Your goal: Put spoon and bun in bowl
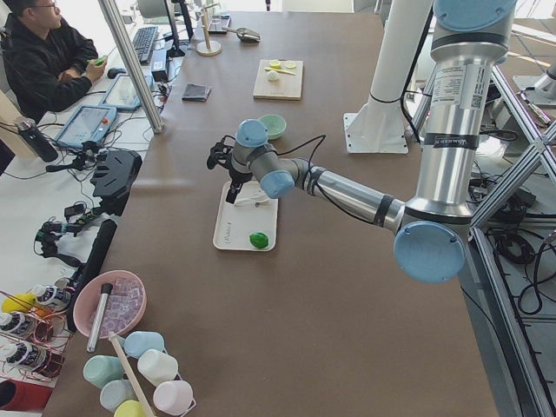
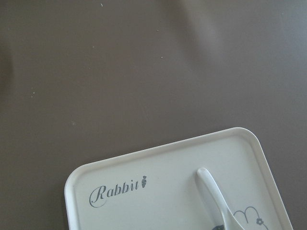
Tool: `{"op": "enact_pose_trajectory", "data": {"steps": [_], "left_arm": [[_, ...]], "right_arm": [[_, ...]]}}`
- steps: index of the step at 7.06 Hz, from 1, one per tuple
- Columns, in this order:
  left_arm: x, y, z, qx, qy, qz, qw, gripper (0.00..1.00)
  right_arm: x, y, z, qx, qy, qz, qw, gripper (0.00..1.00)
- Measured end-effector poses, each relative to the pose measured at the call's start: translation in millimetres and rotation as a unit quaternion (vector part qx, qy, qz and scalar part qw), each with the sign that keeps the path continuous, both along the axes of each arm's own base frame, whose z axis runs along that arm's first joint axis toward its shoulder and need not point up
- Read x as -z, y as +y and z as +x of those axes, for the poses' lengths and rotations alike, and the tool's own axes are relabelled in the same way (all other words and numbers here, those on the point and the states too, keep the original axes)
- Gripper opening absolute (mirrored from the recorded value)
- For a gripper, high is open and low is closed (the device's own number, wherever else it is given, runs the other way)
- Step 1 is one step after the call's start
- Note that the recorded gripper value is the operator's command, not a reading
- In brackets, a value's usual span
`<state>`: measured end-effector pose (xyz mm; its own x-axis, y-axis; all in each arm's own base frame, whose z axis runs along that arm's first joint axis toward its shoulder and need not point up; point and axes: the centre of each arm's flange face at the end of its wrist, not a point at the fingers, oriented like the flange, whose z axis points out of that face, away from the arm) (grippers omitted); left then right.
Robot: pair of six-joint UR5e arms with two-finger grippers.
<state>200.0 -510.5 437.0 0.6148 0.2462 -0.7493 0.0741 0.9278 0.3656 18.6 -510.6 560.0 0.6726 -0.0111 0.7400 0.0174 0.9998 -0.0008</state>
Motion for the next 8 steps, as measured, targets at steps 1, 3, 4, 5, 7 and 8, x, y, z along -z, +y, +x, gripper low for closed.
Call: {"op": "enact_pose_trajectory", "data": {"steps": [1,3,4,5,7,8], "left_arm": [[6,-6,19,0.017,-0.025,-0.012,0.9995,0.98],[12,1,72,0.068,-0.063,-0.025,0.9954,0.98],[20,11,104,0.088,-0.055,-0.045,0.9936,0.98],[25,22,131,0.102,-0.048,-0.059,0.9919,0.98],[20,37,164,0.113,-0.053,-0.066,0.9900,0.98],[10,37,172,0.113,-0.055,-0.067,0.9898,0.98]], "right_arm": [[1,-1,-3,0.002,-0.001,0.002,1.0000,1.00],[1,-2,-8,0.004,-0.005,0.006,1.0000,1.00],[3,-1,-11,0.001,-0.011,0.002,0.9999,1.00],[8,-2,-18,0.004,-0.023,0.005,0.9997,1.00],[21,-5,-39,0.014,-0.048,0.021,0.9985,1.00],[27,-8,-50,0.015,-0.052,0.019,0.9984,1.00]]}}
